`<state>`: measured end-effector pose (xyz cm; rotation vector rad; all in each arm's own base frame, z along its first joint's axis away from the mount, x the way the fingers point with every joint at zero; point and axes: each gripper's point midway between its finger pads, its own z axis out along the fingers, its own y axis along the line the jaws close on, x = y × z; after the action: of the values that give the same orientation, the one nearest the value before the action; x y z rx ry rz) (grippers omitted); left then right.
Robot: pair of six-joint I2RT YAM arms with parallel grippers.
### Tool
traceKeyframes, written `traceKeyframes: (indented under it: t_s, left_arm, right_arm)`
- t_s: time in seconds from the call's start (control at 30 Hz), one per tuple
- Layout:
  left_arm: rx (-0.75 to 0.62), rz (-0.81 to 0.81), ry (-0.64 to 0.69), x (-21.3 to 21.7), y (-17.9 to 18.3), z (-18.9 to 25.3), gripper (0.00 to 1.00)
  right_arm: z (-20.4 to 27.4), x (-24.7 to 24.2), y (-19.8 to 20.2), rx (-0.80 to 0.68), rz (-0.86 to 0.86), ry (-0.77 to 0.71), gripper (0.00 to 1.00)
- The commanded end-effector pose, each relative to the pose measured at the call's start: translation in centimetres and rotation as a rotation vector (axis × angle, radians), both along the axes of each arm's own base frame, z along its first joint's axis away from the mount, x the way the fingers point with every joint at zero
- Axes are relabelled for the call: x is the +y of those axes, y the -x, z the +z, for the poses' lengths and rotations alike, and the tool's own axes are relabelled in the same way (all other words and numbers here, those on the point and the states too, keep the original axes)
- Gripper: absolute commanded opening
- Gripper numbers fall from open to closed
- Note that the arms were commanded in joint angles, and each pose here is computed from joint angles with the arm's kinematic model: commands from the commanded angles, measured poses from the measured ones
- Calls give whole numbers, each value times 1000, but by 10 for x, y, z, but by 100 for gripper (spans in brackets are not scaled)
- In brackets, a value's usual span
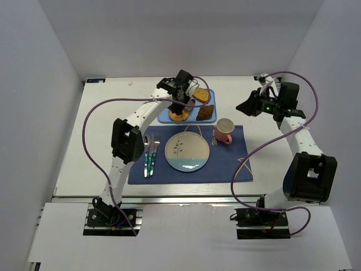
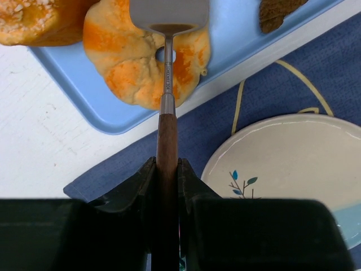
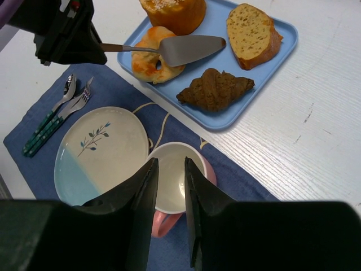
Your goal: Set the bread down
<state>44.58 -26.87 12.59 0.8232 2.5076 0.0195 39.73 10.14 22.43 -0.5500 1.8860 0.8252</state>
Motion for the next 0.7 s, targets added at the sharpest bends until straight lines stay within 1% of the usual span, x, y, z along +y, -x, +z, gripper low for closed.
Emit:
traceKeyframes:
  t_s: [0.0,0.23,0.67]
  left_arm:
    - [-52,1,71,-16,-6,25,0]
    - [-42,1,83,-21,-9,20,0]
    - [6,4,86,-20,2,16,0]
  right_arm:
    - [3,2,0,-20,23,-22,31]
    - [2,3,1,-18,27,-26,32]
    - [3,5,2,-9,35,-49,33]
